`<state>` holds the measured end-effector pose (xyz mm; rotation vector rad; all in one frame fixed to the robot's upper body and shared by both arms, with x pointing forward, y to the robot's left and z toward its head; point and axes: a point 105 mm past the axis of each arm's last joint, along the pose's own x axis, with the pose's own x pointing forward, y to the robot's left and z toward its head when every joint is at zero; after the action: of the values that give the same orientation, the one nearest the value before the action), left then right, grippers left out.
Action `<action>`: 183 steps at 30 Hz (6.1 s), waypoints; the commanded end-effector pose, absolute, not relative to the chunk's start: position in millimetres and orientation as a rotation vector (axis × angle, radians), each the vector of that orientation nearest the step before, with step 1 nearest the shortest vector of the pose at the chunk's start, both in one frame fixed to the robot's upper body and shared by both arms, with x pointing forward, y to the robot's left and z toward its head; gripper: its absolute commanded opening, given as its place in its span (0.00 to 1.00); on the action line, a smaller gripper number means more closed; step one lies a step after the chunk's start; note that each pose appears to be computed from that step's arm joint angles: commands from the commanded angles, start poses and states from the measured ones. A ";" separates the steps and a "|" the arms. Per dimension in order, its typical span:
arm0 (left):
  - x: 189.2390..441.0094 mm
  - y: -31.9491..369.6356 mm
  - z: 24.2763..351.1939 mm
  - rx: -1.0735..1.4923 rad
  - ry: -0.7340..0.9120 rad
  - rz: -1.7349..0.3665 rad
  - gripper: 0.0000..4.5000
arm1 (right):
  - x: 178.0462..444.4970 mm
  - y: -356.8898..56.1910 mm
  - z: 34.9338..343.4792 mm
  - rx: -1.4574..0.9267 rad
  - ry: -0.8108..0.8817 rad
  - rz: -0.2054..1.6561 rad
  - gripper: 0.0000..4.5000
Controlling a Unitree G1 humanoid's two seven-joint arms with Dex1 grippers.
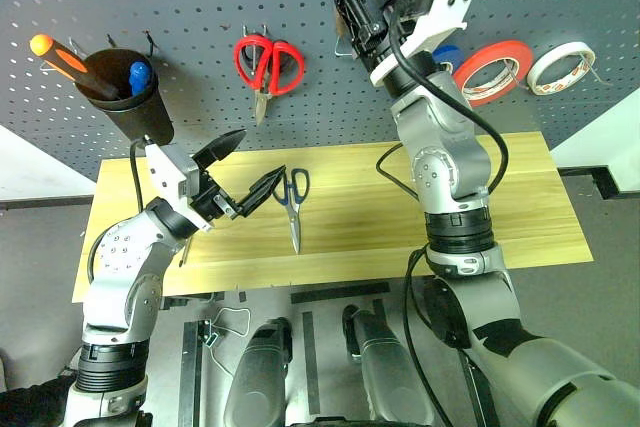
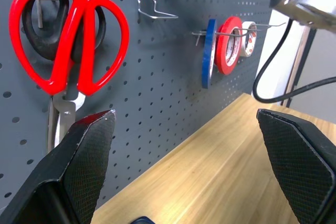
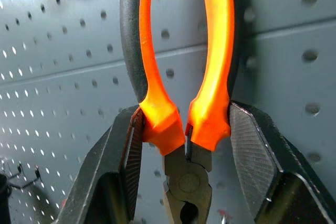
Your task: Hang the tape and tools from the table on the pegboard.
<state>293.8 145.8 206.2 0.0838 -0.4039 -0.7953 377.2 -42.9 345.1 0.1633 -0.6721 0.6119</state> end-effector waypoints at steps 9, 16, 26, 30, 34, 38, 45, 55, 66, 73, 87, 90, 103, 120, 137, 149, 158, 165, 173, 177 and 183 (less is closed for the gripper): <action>282.2 145.4 216.2 0.102 -0.430 -0.814 1.00 | 370.3 -36.2 362.1 0.168 -0.752 0.630 0.46; 282.1 144.7 215.5 0.101 -0.425 -0.815 1.00 | 378.0 -46.9 359.7 0.146 -0.744 0.584 0.46; 282.8 144.8 214.1 0.103 -0.419 -0.818 1.00 | 386.5 -60.3 352.3 0.122 -0.724 0.522 0.46; 283.7 144.2 213.9 0.103 -0.420 -0.819 1.00 | 387.1 -69.3 352.7 0.110 -0.724 0.501 0.46; 285.0 143.9 213.9 0.103 -0.421 -0.821 1.00 | 386.5 -73.6 351.8 0.101 -0.720 0.493 0.46; 285.8 142.2 214.1 0.101 -0.424 -0.825 1.00 | 386.5 -76.5 349.7 0.094 -0.714 0.484 0.46; 286.4 143.7 214.6 0.106 -0.424 -0.822 1.00 | 383.5 -74.1 338.1 0.100 -0.682 0.491 0.46; 287.2 144.7 214.6 0.109 -0.423 -0.812 1.00 | 380.3 -64.0 326.7 0.119 -0.636 0.514 0.46; 287.2 145.4 213.9 0.111 -0.421 -0.804 1.00 | 385.3 -68.8 328.3 0.120 -0.613 0.491 1.00; 283.2 145.3 206.7 0.128 -0.387 -0.817 1.00 | 383.7 -73.2 319.2 0.112 -0.587 0.490 1.00; 278.4 143.0 199.6 0.141 -0.363 -0.836 1.00 | 363.5 -100.6 286.4 0.079 -0.498 0.446 1.00; 278.9 142.5 198.5 0.148 -0.359 -0.836 1.00 | 357.8 -106.6 281.3 0.070 -0.484 0.440 1.00; 298.4 151.4 160.0 0.108 -0.083 -0.502 1.00 | 259.1 -83.5 240.4 0.103 -0.262 1.015 1.00; 352.9 91.9 66.4 0.083 0.296 -0.181 1.00 | 270.4 -87.5 228.2 0.022 -0.211 0.868 1.00; 353.8 87.3 42.7 0.041 0.408 -0.149 1.00 | 258.8 -105.4 176.3 -0.187 0.050 0.838 1.00; 362.2 75.0 39.8 0.027 0.397 -0.155 1.00 | 257.2 -101.4 184.9 -0.173 -0.004 0.865 1.00; 366.4 59.4 34.4 -0.003 0.402 -0.145 1.00 | 256.2 -101.0 186.7 -0.174 -0.018 0.860 1.00; 361.1 57.4 28.9 0.015 0.421 -0.141 1.00 | 258.6 -101.2 188.9 -0.177 -0.030 0.847 1.00; 359.1 57.8 30.0 0.003 0.413 -0.142 0.66 | 262.8 -101.9 190.1 -0.182 -0.040 0.830 1.00; 359.2 57.5 31.2 -0.001 0.410 -0.142 0.36 | 263.9 -102.3 189.7 -0.183 -0.039 0.823 1.00; 358.4 56.0 30.8 -0.001 0.411 -0.147 0.14 | 263.8 -102.0 189.3 -0.180 -0.041 0.824 1.00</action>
<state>364.4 56.4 42.0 -0.0025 0.3708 -0.1465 267.7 -104.4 179.0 -0.1733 0.0154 0.8149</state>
